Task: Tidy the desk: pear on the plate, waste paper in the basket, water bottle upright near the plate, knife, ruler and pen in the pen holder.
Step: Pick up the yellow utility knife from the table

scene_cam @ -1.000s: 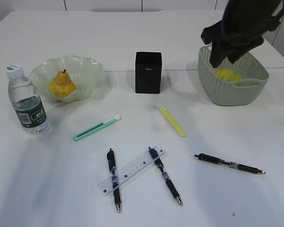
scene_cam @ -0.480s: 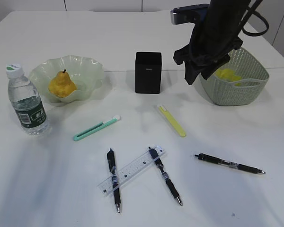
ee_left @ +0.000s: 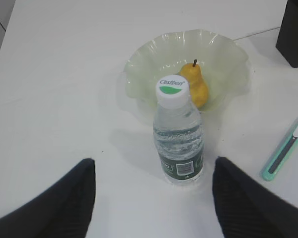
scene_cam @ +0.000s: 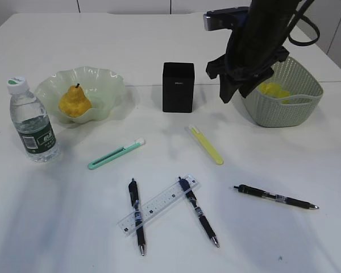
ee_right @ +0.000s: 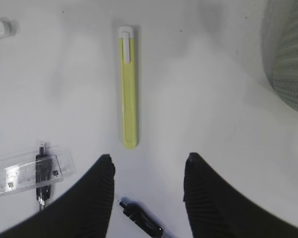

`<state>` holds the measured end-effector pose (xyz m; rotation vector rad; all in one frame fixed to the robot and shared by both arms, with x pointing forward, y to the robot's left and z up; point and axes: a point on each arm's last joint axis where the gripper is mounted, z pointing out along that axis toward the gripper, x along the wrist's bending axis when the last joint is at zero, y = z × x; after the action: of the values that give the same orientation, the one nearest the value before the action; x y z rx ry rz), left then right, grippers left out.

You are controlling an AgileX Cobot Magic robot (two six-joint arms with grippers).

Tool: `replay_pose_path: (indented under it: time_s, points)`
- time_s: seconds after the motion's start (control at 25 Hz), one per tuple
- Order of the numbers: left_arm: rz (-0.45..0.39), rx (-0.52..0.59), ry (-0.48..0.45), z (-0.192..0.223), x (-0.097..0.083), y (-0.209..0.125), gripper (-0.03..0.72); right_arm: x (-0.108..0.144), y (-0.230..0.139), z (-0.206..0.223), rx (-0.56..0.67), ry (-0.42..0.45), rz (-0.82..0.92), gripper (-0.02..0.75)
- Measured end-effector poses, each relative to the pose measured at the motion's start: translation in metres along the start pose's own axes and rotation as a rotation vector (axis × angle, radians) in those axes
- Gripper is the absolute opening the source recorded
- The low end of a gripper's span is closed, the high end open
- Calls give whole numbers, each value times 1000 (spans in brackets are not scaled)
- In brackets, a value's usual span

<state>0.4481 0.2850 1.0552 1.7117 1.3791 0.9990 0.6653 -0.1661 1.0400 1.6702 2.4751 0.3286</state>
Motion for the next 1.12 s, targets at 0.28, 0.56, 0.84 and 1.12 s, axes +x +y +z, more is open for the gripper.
replay_pose_path:
  time_s: [0.28,0.56,0.84,1.12]
  points:
    - [0,9,0,0,0,-1,520,-1,9,16,9,3,1,416]
    - [0,11,0,0,0,-1,520,1,31,28,-43,29,-64,435]
    - [0,13,0,0,0,-1,520,13,39,55,-24,52,-120,437]
    - [0,13,0,0,0,-1,519,14,37,79,23,58,-121,437]
